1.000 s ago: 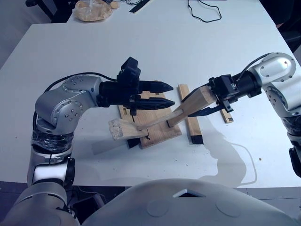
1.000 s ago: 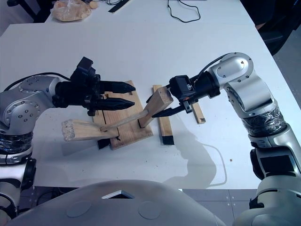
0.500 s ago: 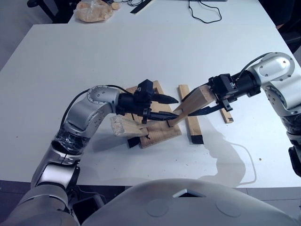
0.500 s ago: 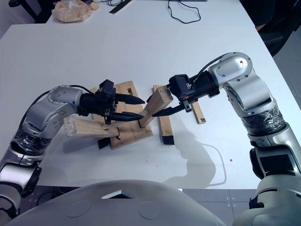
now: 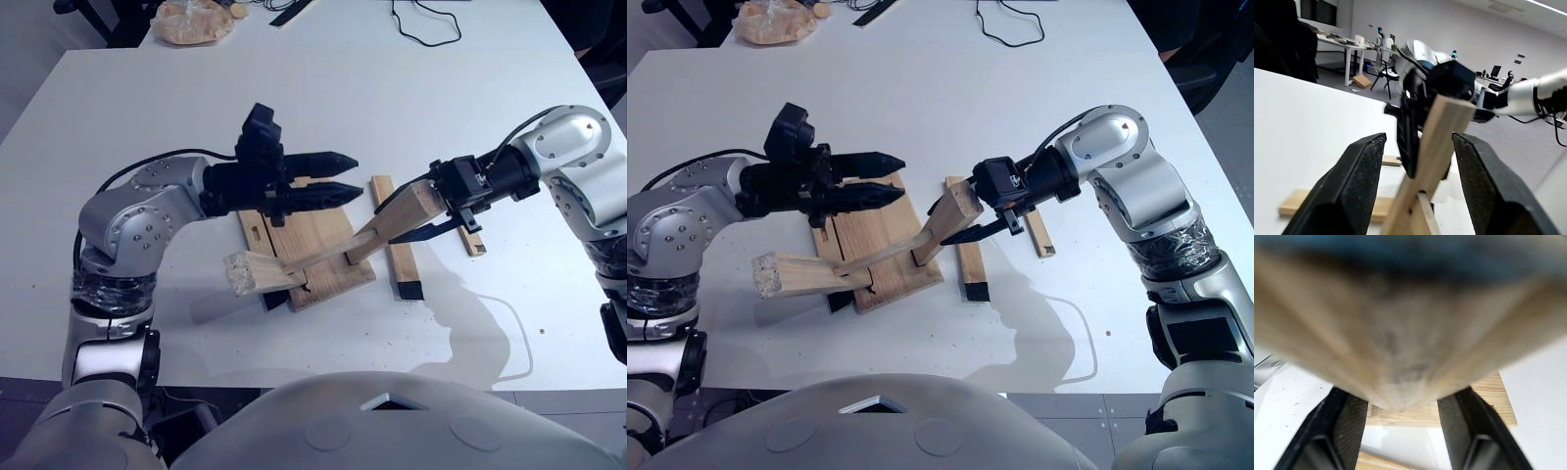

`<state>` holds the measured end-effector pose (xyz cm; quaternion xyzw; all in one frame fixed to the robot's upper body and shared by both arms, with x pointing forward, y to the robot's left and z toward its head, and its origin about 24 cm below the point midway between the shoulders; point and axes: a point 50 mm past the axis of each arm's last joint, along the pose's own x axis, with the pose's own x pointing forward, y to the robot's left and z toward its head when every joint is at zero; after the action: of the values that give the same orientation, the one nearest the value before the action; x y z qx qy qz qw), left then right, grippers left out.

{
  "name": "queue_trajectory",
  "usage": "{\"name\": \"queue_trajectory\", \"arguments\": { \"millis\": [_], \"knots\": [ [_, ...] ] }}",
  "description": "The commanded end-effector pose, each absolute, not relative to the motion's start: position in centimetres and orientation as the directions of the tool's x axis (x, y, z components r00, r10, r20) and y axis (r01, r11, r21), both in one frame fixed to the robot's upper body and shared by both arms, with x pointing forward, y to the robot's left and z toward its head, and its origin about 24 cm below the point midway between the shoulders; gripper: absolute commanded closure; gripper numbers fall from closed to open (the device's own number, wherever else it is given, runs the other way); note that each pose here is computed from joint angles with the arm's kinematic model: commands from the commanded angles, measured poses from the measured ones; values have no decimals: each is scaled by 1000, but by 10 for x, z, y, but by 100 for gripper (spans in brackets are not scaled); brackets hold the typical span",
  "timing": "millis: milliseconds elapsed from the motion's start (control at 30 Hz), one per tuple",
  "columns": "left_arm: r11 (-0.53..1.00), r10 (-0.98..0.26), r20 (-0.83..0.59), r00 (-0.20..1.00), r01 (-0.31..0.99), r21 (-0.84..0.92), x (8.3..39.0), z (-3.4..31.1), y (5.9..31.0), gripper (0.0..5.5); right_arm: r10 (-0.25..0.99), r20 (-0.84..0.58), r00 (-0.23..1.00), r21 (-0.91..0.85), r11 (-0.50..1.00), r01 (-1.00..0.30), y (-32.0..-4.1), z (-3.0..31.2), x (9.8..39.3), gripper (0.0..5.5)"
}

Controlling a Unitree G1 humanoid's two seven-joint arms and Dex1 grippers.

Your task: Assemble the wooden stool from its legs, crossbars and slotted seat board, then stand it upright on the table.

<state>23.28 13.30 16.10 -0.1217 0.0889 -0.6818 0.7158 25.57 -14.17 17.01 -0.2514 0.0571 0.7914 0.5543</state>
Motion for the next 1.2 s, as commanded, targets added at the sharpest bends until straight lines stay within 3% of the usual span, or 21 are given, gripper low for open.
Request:
{"name": "queue_trajectory", "arguments": {
  "millis": [33,100,167,300,433,533,633,900,1200],
  "knots": [
    [129,-987,-138,76,897,-423,221,103,133,299,758,-574,-310,-25,-394,-919,-144,125,245,350],
    [201,-966,-236,104,877,-436,220,75,137,299,754,-577,-313,-23,-398,-917,-144,125,245,350],
    [238,-961,-232,150,874,-422,225,71,141,299,750,-581,-316,-21,-402,-916,-145,125,246,350],
    [302,-951,-19,310,907,-295,256,131,153,299,748,-588,-309,-22,-396,-918,-147,126,246,350],
    [468,-879,52,474,879,-92,270,189,201,299,771,-575,-273,-36,-358,-933,-150,131,249,350],
    [556,-816,-135,562,827,81,260,181,238,299,786,-571,-237,-43,-317,-947,-157,135,249,350],
    [513,-777,-335,534,844,155,235,154,253,299,797,-571,-195,-51,-272,-961,-166,142,250,350],
    [306,-801,-495,336,941,144,175,124,236,299,813,-561,-158,-59,-229,-972,-175,158,252,350],
    [273,-898,-320,302,953,134,168,142,190,299,835,-516,-192,-79,-270,-960,-154,166,252,350]
  ]
}}
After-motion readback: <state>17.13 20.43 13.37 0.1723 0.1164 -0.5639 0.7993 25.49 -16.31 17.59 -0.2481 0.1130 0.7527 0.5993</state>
